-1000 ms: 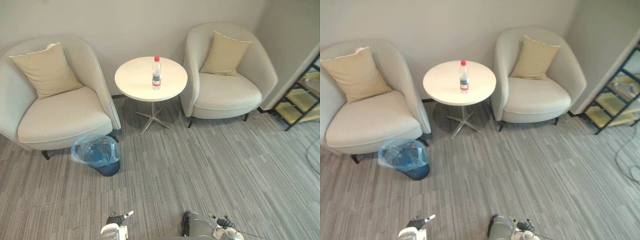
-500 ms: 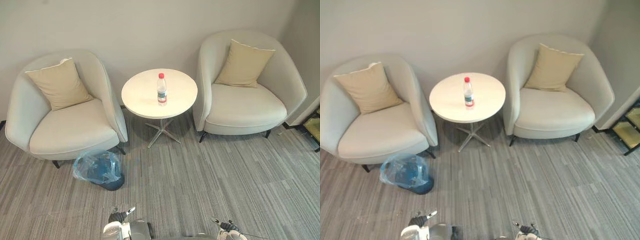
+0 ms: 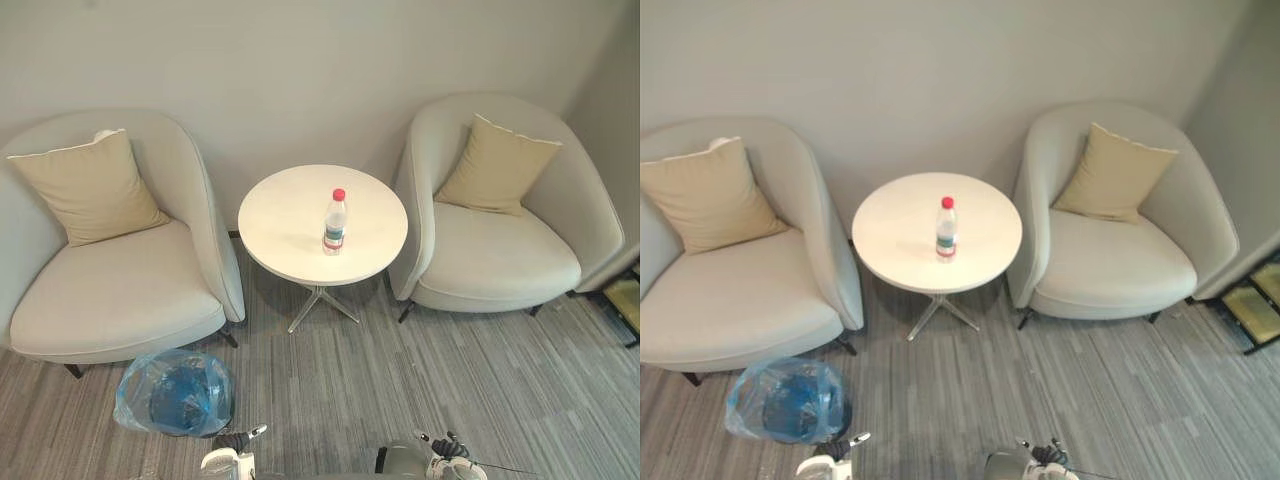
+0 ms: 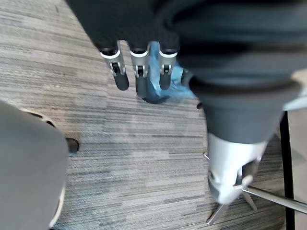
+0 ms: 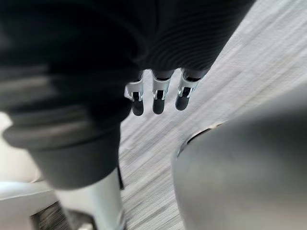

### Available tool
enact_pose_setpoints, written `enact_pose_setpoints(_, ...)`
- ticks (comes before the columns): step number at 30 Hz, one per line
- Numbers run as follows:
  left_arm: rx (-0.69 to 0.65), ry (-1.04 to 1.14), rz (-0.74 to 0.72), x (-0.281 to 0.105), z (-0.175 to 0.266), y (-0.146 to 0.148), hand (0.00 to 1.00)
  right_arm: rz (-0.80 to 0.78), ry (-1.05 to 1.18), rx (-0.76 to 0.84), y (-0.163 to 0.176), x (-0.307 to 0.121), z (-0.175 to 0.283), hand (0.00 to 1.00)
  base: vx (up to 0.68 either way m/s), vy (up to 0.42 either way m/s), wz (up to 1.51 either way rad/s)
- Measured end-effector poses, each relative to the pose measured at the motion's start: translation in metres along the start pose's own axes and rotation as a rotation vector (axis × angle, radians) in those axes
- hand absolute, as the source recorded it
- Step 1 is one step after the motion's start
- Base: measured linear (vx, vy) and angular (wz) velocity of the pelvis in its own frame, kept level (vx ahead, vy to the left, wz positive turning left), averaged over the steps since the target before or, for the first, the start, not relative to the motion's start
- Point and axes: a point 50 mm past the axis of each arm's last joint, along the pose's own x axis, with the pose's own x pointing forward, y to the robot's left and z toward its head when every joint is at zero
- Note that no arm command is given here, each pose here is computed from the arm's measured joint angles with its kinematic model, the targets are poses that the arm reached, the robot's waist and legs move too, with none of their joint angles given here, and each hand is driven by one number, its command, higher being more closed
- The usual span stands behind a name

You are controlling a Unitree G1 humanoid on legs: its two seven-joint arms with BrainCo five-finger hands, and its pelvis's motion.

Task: Gather rubbish on tea table into small bin, then transfer packed bag to large trash can.

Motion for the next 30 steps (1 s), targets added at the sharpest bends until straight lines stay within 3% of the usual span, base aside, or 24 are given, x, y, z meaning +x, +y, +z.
enact_pose_setpoints(4, -0.057, 0.029, -0.031, -0.004, -0.007, -0.018, 0.00, -0.011, -0.015, -0.010, -0.007, 0.004, 0.010, 0.00, 0.32, -0.226, -0.01)
enact_pose_setpoints(11, -0.064, -0.019, -0.044, -0.004, 0.004, -0.019, 0.00, -0.028, 0.021, -0.019, -0.013, 0.002, -0.001, 0.00, 0.24, -0.179, 0.43)
enact_pose_setpoints(30, -0.016, -0.028, -0.028, 0.000, 0.007, -0.007, 0.00, 0.025, 0.051, -0.067, 0.003, -0.003, -0.015, 0.00, 0.10, 0.102, -0.08)
